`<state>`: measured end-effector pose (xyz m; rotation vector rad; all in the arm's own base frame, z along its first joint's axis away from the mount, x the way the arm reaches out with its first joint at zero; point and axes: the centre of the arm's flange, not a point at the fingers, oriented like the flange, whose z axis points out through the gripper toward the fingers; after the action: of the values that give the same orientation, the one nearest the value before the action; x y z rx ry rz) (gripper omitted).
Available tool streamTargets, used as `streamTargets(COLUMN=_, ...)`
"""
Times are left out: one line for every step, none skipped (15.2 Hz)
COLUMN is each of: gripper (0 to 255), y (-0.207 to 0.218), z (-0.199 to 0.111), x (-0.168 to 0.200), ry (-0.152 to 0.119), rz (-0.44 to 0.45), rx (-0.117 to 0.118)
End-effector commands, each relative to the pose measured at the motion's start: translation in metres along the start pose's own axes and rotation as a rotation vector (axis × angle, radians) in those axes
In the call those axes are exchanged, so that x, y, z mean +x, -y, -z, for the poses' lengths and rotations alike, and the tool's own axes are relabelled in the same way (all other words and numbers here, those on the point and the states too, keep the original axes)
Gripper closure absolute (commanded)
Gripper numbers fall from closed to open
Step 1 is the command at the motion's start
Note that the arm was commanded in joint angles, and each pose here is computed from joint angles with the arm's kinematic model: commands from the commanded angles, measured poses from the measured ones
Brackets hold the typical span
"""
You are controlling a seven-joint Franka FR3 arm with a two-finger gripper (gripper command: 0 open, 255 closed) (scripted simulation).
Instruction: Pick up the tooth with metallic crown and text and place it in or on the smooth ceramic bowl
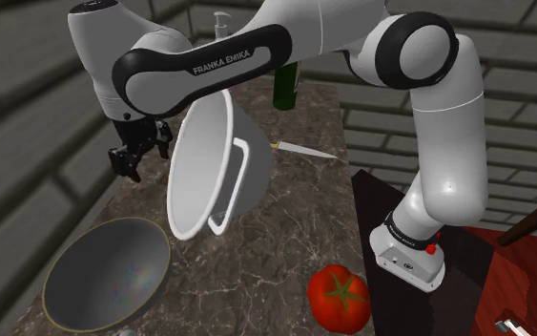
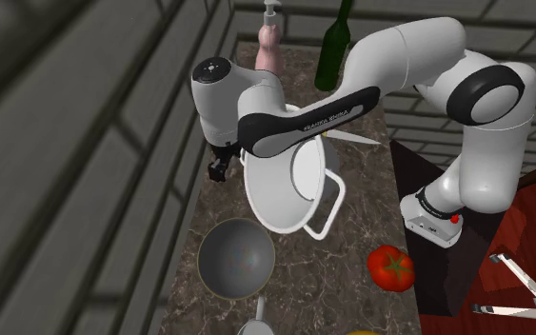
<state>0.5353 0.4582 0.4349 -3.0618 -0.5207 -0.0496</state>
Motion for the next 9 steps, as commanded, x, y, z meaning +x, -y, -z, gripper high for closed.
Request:
streamTargets(gripper=0, y=-0.005, z=-0.043, x=0.002, ry=0.067, rz=0.001, rx=-0.008)
streamTargets(gripper=0, y=-0.005, z=-0.043, x=0.002, ry=0.067, rz=0.001, rx=-0.008)
streamTargets(gripper=0, y=-0.005, z=-0.043, x=0.002, ry=0.067, rz=0.001, rx=-0.008)
streamTargets(gripper=255, y=0.000, z=-0.037, x=0.011, ry=0.067, rz=0.001, rx=-0.010)
streamTargets(gripper=255, y=-0.002, z=-0.041, x=0.005, ry=0.068, rz=0.000, rx=-0.009)
streamTargets(gripper=255, y=-0.001, z=-0.045, x=0.009, ry=0.068, rz=0.000, rx=-0.009)
streamTargets(gripper=255, y=0.000, z=-0.046, x=0.008, ry=0.068, rz=0.000, rx=-0.008)
streamTargets(gripper=255, y=-0.001, z=-0.045, x=0.012, ry=0.069, rz=-0.001, rx=-0.009)
streamTargets(gripper=255, y=0.000, z=-0.041, x=0.010, ry=0.069, rz=0.000, rx=-0.008)
